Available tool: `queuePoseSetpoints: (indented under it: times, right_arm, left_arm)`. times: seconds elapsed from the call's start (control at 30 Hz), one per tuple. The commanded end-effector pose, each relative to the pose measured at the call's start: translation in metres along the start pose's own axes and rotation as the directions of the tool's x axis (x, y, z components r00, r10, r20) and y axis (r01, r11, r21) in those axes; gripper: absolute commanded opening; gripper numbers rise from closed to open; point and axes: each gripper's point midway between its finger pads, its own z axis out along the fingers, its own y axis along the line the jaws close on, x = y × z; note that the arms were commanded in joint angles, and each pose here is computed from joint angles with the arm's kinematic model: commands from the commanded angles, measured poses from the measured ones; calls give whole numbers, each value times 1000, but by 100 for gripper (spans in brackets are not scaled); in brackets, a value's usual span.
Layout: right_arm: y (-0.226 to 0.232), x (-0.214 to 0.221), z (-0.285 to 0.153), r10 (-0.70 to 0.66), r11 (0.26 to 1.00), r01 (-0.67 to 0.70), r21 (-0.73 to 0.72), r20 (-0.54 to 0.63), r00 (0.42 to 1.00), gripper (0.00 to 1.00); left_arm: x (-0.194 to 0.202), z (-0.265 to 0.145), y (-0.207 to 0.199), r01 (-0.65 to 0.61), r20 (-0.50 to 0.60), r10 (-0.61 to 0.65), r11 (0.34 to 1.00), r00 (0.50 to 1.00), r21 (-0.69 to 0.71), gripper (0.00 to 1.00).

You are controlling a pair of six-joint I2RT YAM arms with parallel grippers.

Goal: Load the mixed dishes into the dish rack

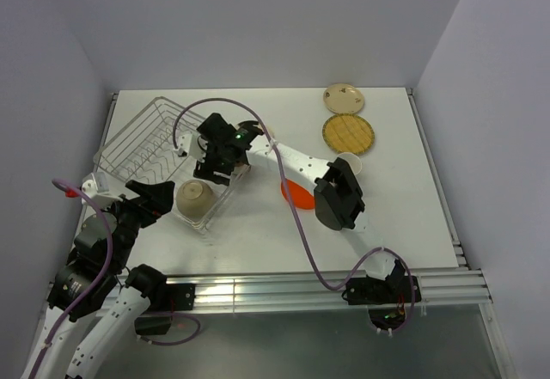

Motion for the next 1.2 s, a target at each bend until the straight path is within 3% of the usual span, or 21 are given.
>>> queuePoseSetpoints:
  times: [0.0,0.17,0.4,0.73,0.83,1.17]
  right_arm:
    - [-11,-12,-5,-40,998,39,46,13,999,30]
    - [-10,-9,0,-62,997,62,51,-5,998,38]
    - [-7,-10,3,-74,996,74,54,-8,997,61]
    - [-5,-13,1,-74,996,73,50,2,997,78]
    - [-3,-13,2,-80,996,80,43,-1,997,87]
    - [3,-17,4,-110,993,109,33,2,994,93]
  left_arm:
    - [-7,-4,-1,16,27,-16,1000,1000,5,97]
    - [-7,-4,-1,17,26,-17,1000,1000,7,97]
    - [-7,-3,-1,15,26,-15,1000,1000,7,98]
    - [-5,-2,-1,22,21,-22,1000,1000,8,98]
    - [-4,-2,-1,22,21,-22,1000,1000,8,97]
    - [-5,-3,-1,28,18,-28,1000,999,7,98]
